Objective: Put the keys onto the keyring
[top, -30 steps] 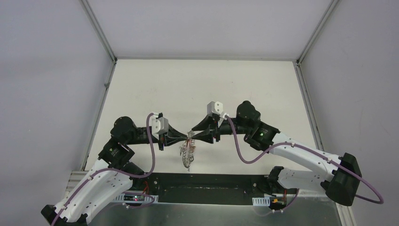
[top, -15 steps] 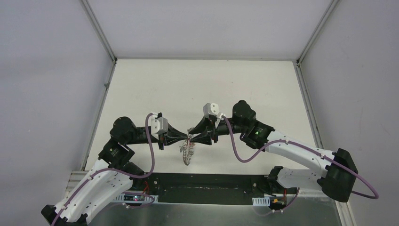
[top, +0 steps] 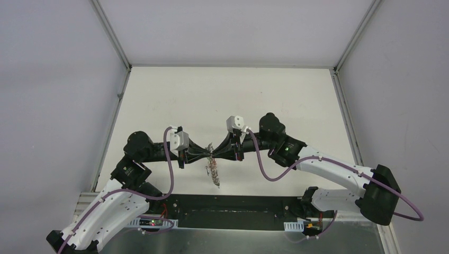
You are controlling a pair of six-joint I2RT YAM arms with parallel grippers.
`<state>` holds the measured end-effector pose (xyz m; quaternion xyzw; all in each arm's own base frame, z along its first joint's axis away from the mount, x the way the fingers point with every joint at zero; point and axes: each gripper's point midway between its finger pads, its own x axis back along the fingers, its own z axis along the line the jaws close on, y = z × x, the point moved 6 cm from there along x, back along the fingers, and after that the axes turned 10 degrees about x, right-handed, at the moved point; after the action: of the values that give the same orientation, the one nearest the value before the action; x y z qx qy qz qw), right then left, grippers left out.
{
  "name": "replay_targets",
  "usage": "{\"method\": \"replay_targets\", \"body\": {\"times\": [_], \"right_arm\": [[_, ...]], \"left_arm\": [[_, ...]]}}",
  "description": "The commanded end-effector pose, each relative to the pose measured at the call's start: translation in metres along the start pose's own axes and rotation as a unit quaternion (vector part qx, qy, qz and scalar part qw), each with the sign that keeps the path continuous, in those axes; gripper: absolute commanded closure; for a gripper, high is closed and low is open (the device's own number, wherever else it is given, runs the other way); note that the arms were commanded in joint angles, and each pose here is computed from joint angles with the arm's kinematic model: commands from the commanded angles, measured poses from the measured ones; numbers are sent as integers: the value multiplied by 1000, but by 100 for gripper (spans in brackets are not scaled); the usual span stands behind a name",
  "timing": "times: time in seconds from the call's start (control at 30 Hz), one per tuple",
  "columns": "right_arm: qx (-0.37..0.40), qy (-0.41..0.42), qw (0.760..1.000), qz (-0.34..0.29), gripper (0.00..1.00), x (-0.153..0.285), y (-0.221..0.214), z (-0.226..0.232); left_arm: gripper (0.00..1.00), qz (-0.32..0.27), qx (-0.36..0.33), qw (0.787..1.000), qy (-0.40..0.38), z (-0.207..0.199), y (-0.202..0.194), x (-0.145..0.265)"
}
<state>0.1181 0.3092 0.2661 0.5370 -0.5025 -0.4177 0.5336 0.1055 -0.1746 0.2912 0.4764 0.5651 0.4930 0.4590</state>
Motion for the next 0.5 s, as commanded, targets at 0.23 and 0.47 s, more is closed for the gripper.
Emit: {"method": "replay_targets", "body": {"times": [0.23, 0.47], "right_arm": [[46, -9, 998, -44, 100, 3, 32, -2], [18, -20, 999, 32, 100, 7, 23, -6]], "left_arm": [[100, -32, -32, 999, -17, -5, 14, -1], [62, -25, -26, 999, 7, -3, 14, 2]]}}
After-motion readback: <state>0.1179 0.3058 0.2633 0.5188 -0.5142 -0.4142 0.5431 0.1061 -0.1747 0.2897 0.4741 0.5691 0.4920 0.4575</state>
